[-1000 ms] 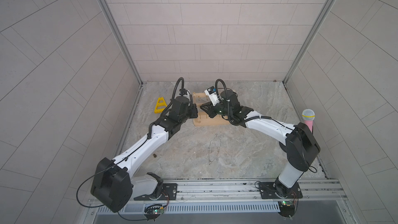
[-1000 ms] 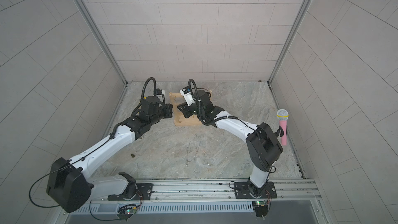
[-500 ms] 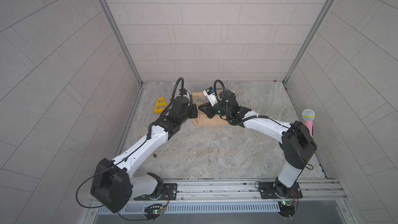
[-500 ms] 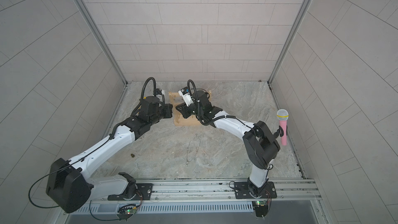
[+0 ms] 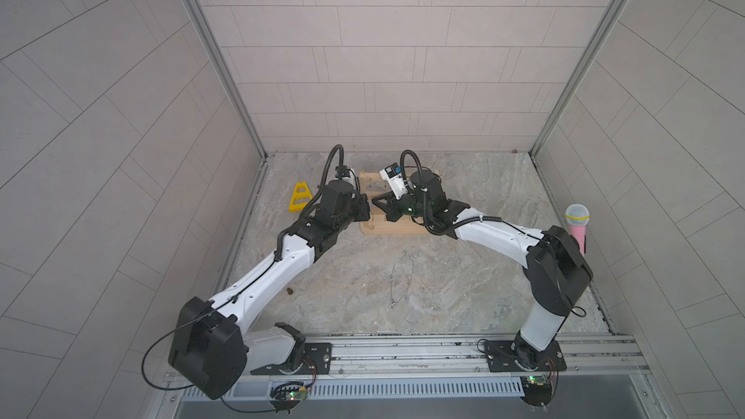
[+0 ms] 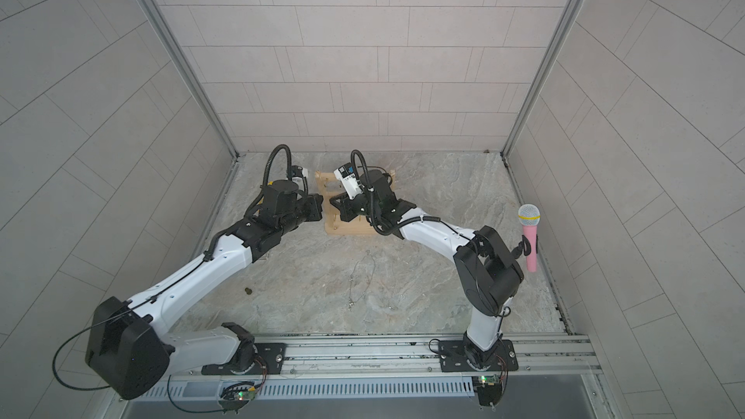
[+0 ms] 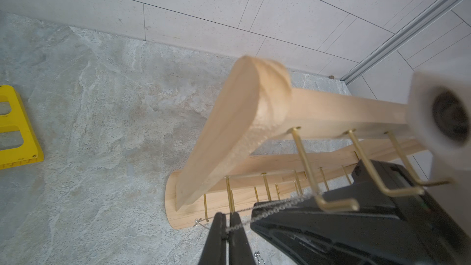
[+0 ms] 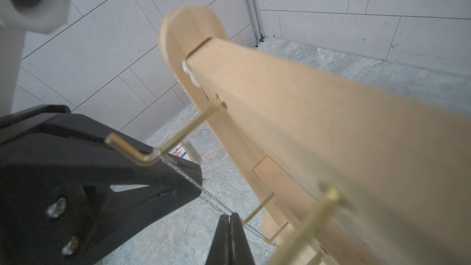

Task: Hang the necklace on the jewelry display stand
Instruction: Hang the necklace on the stand.

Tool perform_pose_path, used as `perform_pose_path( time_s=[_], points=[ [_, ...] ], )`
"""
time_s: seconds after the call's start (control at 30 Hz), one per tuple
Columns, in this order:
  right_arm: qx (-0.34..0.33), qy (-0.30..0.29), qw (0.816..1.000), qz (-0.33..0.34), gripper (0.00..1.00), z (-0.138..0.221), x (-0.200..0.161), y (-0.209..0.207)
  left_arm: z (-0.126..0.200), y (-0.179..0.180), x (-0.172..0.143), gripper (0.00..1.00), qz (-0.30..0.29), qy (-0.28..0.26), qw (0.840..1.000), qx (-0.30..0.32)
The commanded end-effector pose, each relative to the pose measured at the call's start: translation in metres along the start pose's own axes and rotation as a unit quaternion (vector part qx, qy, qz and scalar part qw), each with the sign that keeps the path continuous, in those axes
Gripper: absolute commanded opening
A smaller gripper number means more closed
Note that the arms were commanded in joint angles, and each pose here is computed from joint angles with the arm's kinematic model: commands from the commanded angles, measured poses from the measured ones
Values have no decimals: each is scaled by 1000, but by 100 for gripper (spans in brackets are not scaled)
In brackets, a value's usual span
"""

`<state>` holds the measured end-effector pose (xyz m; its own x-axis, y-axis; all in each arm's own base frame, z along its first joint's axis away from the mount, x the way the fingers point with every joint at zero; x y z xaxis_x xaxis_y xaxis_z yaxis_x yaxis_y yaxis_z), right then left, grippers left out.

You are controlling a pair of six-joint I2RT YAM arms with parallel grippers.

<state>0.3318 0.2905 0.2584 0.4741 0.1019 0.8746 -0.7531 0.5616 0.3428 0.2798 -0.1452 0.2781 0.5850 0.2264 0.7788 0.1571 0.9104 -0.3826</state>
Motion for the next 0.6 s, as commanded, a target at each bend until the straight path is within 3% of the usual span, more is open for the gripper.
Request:
perform_pose_path(
  time_s=[0.0,0.33,0.57],
  points=[
    [8,-11,1000,7,12,13,2,11,9,-1,6,3,2,-10,1000,-3],
    [-26,-34,999,24,18,29,-1,19,8,-2,6,3,7,-6,1000,-10],
    [-91,-70,992,43,19,22,-3,28,7,-3,5,3,10,-1,1000,-16]
  ],
)
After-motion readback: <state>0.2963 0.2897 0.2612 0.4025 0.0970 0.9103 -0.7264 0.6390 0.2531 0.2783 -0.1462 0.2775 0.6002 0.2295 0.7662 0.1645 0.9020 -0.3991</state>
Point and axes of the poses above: each gripper's point midway between its finger pads, its own z axis back along the fingers, its own y axis along the line the jaws close on, x = y × z, the point moved 10 cm from there along z, back along the fingers, and after that the axes turned 2 degrees about z, right-handed, at the moved point
